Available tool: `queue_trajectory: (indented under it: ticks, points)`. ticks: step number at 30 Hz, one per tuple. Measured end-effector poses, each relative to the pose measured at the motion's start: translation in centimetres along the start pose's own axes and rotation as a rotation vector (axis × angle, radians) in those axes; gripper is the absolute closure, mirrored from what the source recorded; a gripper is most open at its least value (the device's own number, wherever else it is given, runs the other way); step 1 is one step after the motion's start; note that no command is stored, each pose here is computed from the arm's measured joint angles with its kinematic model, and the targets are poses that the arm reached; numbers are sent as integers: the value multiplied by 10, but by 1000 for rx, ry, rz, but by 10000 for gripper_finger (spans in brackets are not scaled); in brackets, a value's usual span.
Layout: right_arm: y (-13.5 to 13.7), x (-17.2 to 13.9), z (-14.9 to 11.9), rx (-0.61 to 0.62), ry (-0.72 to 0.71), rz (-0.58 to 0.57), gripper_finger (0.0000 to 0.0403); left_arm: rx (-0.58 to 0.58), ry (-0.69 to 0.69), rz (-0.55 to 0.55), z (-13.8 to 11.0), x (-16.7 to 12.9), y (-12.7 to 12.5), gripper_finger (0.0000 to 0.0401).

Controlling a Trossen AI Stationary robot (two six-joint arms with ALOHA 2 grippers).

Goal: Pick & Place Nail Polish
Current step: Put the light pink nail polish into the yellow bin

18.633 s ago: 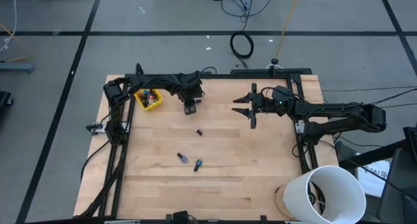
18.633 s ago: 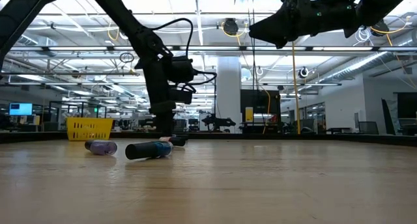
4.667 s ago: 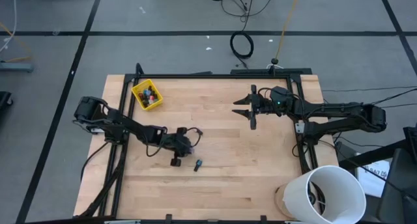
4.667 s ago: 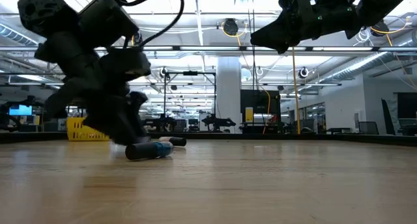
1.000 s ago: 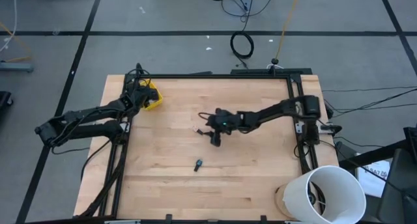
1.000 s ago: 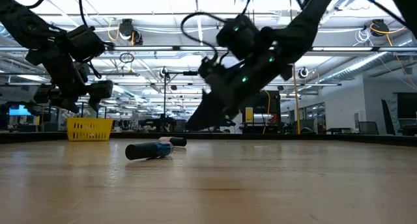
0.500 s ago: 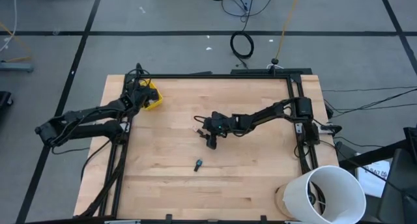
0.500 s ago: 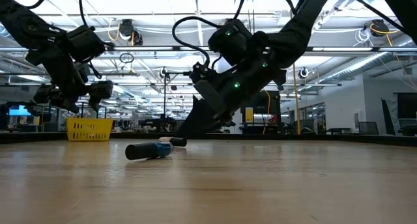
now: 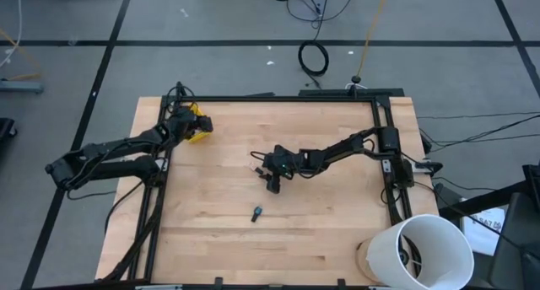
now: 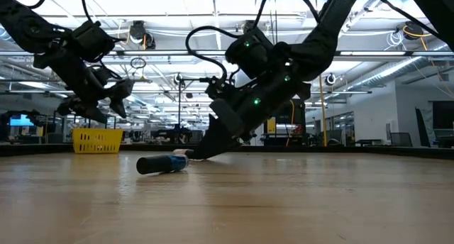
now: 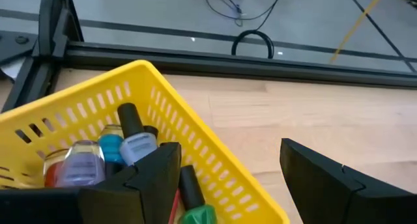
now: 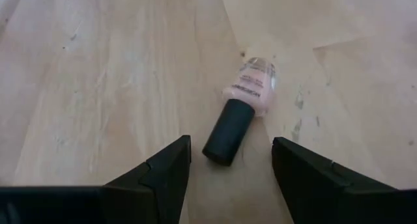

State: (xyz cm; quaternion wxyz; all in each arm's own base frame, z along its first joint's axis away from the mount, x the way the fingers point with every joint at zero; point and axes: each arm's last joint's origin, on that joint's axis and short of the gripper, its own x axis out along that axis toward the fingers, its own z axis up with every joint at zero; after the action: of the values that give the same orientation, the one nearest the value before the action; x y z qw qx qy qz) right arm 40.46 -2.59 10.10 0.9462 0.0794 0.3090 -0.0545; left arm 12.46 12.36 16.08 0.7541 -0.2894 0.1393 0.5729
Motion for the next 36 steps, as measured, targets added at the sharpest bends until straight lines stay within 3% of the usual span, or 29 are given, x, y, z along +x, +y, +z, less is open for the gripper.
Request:
queue_trajectory:
  ticks: [5,15,20,24,31,36]
  points:
    - [-1,0,-1,1,8,-4,231,0,6,-7,0,0,0,144]
    - [-4,4,-4,-62,6,-12,352,6,11,-14,0,0,-1,144]
    - [-4,4,-3,-147,5,-10,354,13,47,-73,-1,0,-2,144]
    - [-4,-4,3,-237,6,-57,354,17,83,-236,1,-1,-9,144]
    - [-3,-32,26,-509,25,-217,354,10,110,-613,9,-9,-29,144]
    - [3,-43,32,-722,48,-328,354,32,121,-778,7,-19,-44,144]
